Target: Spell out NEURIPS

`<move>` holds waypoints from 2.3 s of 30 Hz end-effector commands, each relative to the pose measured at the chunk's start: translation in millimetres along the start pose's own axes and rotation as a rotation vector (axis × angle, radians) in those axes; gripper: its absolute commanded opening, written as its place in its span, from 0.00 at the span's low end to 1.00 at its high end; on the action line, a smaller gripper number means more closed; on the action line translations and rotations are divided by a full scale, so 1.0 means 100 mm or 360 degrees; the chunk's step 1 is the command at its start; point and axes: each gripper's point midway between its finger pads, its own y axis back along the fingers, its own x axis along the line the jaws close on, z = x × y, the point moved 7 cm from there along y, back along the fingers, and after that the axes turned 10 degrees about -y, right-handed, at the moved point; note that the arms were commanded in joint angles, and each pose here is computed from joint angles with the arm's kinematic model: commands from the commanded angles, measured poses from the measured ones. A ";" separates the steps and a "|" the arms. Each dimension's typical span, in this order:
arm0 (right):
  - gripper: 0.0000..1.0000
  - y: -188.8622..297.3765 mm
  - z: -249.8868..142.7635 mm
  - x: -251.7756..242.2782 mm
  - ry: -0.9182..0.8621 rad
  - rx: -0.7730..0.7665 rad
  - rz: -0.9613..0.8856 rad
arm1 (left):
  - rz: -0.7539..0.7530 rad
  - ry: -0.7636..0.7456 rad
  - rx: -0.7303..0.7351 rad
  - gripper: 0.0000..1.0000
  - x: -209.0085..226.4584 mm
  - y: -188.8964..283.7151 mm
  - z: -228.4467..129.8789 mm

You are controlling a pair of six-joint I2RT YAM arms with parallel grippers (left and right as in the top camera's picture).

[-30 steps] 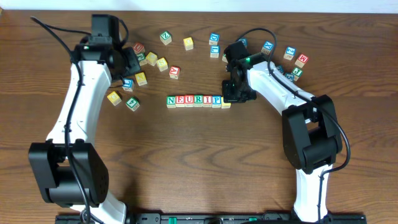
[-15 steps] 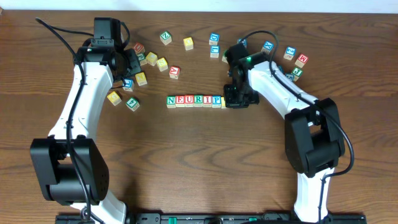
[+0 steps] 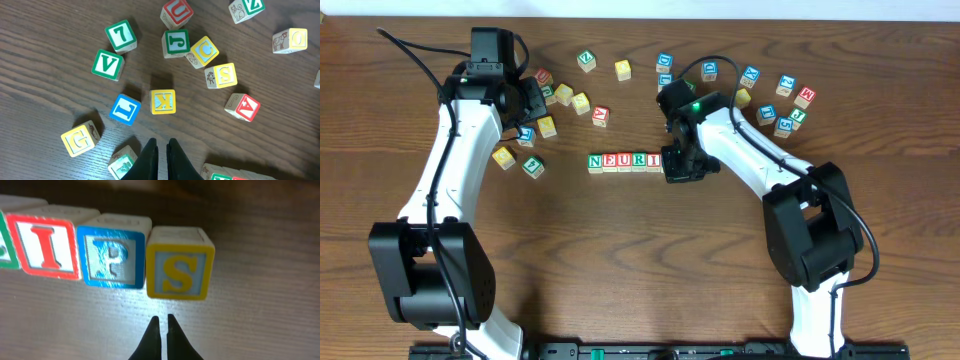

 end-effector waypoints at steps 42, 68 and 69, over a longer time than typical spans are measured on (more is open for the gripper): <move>0.01 0.36 0.02 0.13 0.0050 -0.0286 0.0039 | 0.0039 0.0006 0.0061 0.08 0.05 -0.05 -0.07; 0.05 0.51 0.42 -0.70 -0.0368 -0.0349 0.0086 | 0.0028 0.0007 0.0468 0.08 -0.39 -0.62 -0.71; 0.05 0.51 0.42 -0.70 -0.0368 -0.0349 0.0086 | 0.0029 0.0007 0.0476 0.08 -0.39 -0.64 -0.72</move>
